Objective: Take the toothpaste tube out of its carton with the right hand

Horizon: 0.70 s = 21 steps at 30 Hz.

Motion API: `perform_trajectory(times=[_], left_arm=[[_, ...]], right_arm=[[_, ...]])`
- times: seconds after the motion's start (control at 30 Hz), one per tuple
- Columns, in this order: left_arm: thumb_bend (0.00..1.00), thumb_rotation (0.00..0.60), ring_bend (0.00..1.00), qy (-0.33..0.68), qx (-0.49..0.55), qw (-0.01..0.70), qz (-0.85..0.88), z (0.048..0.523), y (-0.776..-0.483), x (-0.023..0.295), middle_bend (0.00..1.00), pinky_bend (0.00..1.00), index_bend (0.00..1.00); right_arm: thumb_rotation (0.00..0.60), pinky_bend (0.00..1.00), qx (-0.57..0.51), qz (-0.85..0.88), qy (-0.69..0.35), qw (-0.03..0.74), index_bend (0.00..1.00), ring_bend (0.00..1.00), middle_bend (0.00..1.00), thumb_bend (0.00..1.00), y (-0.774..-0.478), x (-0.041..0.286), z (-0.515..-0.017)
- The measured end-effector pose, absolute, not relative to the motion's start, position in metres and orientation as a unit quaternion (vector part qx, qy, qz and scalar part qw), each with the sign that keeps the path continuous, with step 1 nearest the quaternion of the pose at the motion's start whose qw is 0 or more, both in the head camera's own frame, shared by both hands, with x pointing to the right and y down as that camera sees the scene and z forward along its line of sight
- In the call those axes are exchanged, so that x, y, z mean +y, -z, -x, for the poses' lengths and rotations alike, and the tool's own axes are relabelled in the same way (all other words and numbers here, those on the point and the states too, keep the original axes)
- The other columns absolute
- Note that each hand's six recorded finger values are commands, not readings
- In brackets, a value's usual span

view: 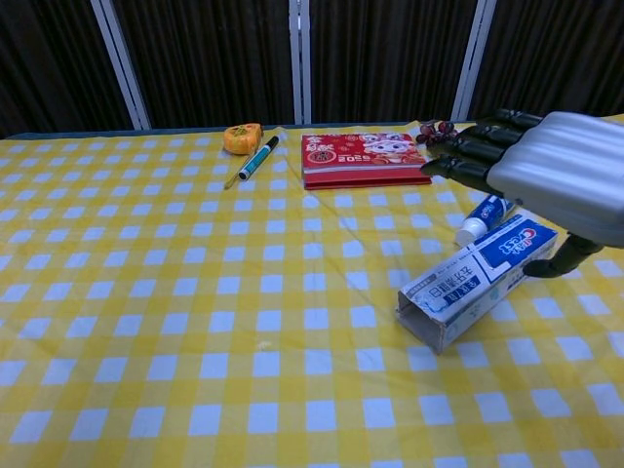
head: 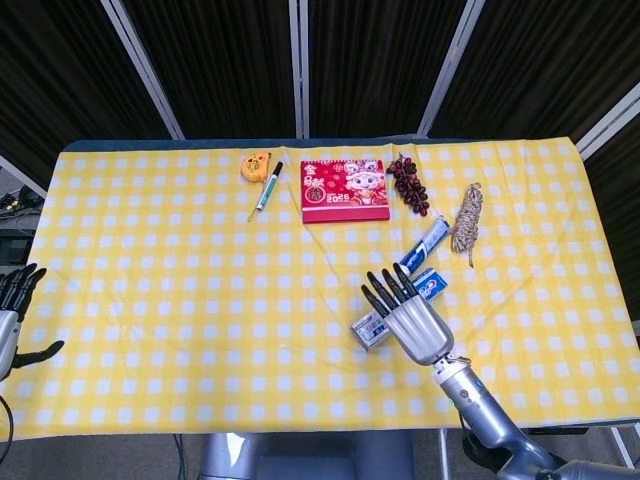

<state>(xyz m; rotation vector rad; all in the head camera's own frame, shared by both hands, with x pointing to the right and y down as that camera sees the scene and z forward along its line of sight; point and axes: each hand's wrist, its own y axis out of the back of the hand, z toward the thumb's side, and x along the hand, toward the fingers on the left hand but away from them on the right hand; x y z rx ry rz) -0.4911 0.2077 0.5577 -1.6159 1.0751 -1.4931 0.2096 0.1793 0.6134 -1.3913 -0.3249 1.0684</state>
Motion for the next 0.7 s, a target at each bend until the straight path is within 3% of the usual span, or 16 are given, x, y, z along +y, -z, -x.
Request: perform_trajectory(times=[0.27,0.5,0.7], left_arm=[[0.0,0.6,0.0,0.561,0.417,0.349,0.624,0.486,-0.551,0.21,0.0,0.0,0.0],[0.0,0.6,0.0,0.552,0.419,0.355,0.627,0.482,-0.546,0.214,0.0,0.0,0.0],[0.0,0.6,0.0,0.549,0.42,0.356,0.629,0.481,-0.544,0.216,0.0,0.0,0.0]], right_arm=[[0.6,0.0,-0.209,0.637,-0.452,0.588,0.0,0.0,0.0,0.0,-0.584,0.182,-0.26],[0.6,0.0,-0.323,0.628,-0.464,0.534,0.0,0.0,0.0,0.0,-0.556,0.191,-0.339],[0.6,0.0,-0.341,0.601,-0.487,0.534,0.0,0.0,0.0,0.0,-0.557,0.2,-0.379]])
